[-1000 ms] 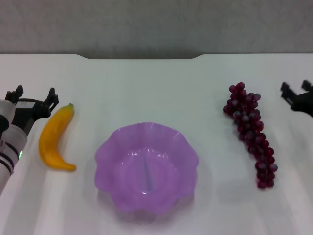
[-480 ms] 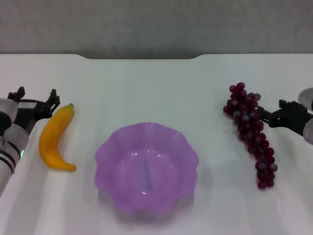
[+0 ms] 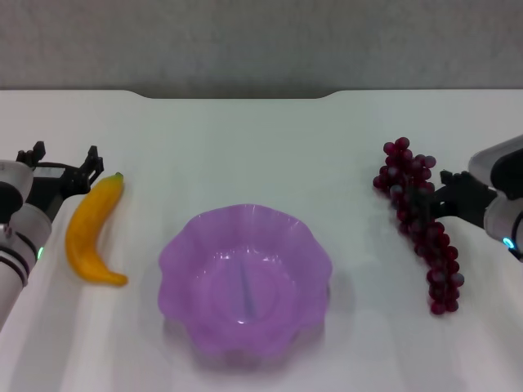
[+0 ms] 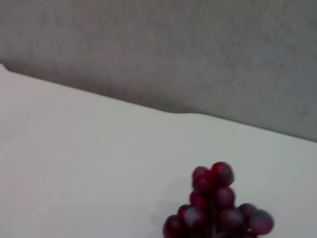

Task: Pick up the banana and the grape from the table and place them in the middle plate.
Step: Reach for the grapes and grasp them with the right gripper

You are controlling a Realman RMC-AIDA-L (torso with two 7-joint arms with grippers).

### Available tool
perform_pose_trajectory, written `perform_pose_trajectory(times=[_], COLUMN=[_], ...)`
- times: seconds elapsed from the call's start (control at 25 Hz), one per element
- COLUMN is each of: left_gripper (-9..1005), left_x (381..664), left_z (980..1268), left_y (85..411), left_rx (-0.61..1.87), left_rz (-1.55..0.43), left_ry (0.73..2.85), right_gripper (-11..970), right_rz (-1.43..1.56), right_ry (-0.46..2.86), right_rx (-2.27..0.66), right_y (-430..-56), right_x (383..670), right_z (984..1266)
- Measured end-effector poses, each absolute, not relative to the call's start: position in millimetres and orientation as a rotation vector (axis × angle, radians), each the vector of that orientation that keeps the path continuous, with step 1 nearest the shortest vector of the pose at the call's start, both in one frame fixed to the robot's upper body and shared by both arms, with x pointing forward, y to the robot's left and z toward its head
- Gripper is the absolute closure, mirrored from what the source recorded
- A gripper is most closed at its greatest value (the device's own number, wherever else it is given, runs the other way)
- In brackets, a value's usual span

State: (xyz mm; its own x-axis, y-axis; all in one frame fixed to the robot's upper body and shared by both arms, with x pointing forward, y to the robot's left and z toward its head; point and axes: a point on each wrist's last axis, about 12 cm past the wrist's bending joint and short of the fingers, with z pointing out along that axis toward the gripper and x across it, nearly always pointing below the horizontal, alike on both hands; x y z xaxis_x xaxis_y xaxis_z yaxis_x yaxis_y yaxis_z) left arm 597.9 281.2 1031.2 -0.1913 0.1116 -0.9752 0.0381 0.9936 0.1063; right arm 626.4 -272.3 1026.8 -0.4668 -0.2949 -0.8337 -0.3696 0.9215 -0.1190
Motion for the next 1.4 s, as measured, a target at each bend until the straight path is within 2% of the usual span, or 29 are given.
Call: perform_pose_trajectory(times=[0.68, 1.24, 1.4], left_gripper=[132, 133, 133], left_x=[602, 602, 602], left_z=[1034, 1034, 1034], left_y=[275, 273, 274], left_rx=[0.127, 0.132, 0.13], left_rz=[0.053, 0.049, 0.049], left_ry=[1.753, 1.753, 1.754], right_gripper=[270, 283, 378], right_rz=[0.089, 0.078, 0.073], right_ry=[2.206, 2.224, 2.224], right_rx=[-0.525, -0.543, -0.559], right_y=[-272, -273, -273], right_x=[603, 598, 599], right_z=[1002, 998, 998])
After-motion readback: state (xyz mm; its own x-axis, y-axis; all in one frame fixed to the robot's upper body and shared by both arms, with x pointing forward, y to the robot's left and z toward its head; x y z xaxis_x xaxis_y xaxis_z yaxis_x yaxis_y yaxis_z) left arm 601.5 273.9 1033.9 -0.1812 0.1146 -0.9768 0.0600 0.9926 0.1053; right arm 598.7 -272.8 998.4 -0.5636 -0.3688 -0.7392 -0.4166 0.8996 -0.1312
